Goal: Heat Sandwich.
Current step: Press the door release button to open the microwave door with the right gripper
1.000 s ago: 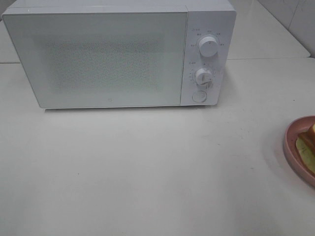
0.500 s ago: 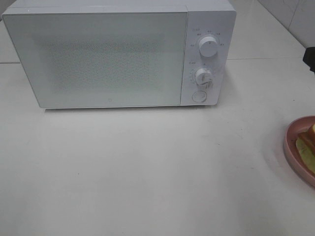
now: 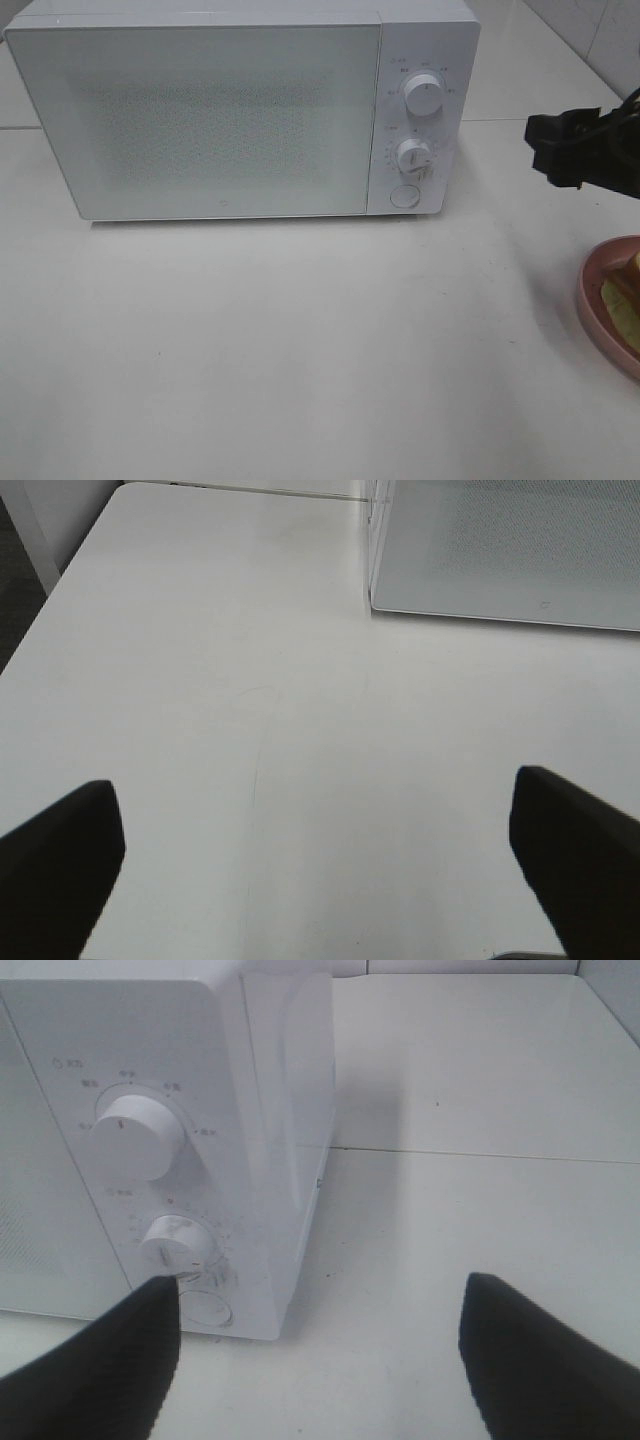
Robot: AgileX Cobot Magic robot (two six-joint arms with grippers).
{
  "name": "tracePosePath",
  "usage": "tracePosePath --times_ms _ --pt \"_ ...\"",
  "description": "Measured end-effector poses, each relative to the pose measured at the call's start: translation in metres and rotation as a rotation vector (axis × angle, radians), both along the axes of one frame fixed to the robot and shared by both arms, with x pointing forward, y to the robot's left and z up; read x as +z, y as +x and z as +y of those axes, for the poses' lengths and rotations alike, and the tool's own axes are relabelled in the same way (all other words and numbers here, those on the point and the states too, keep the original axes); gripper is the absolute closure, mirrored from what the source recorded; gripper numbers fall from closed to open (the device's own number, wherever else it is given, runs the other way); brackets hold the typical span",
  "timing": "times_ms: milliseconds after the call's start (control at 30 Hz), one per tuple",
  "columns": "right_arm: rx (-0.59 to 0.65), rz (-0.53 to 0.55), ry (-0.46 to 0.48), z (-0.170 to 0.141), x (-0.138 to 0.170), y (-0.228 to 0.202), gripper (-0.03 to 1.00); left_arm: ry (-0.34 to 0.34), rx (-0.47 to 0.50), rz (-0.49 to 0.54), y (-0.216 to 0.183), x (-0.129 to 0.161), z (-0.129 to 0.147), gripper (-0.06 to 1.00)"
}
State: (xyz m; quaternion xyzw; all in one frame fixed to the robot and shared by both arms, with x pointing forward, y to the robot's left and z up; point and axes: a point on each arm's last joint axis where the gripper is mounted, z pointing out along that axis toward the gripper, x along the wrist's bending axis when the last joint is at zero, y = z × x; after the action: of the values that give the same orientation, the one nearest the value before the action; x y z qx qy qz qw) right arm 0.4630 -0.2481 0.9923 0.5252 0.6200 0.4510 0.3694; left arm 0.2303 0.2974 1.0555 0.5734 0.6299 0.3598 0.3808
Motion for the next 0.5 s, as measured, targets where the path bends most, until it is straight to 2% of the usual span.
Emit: tracePosePath --times_ms 500 --pt "0.011 -0.053 -0.060 0.041 -0.023 0.001 0.22 0.000 0.000 0.000 0.000 0.000 0.000 -0.05"
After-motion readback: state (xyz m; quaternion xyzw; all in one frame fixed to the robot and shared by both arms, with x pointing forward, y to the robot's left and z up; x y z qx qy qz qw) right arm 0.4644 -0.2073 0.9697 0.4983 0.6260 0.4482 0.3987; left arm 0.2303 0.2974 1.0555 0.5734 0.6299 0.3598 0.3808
